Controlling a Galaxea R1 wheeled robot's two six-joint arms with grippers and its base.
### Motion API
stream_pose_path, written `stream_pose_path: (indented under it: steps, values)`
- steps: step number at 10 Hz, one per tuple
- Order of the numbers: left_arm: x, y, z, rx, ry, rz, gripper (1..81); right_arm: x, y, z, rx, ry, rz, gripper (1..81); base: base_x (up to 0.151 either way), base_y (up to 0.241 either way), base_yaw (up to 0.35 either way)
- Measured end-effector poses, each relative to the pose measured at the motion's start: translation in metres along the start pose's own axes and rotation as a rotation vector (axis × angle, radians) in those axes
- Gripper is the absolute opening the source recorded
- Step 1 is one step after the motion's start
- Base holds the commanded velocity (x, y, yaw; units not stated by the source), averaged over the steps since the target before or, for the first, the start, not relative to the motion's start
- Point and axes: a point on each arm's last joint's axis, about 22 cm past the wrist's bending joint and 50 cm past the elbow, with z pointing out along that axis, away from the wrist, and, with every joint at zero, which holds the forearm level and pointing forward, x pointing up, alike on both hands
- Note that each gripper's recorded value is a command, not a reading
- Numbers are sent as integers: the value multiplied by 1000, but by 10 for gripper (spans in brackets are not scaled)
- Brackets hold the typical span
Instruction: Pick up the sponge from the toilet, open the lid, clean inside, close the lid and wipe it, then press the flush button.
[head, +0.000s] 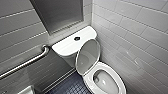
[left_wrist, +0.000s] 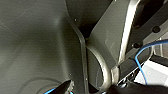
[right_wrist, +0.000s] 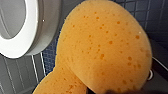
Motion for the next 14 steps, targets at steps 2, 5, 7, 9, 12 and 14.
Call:
stream_pose_path:
  steps: [2, 5, 7, 9, 12, 14]
  values:
    - [0, 0, 0, 0, 0, 1, 811, -34, 18, -13, -4, 9, 10, 10, 0, 0, 0]
    - [0, 0, 0, 0, 0, 12, 811, -44, -24, -20, 71, 11, -51, 10, 0, 0, 0]
    - [0, 0, 0, 0, 0, 14, 811, -37, -75, -12, 141, 22, -105, 10, 0, 0, 0]
    - [1, 3, 1, -4, 1, 15, 811, -2, -121, -5, 199, 54, -177, 10, 0, 0, 0]
    - [2, 4, 2, -5, 2, 15, 811, 28, -181, 3, 266, 34, -236, 10, 0, 0, 0]
    - [1, 4, 2, -5, 2, 15, 811, 53, -231, 9, 328, 38, -272, 10, 0, 0, 0]
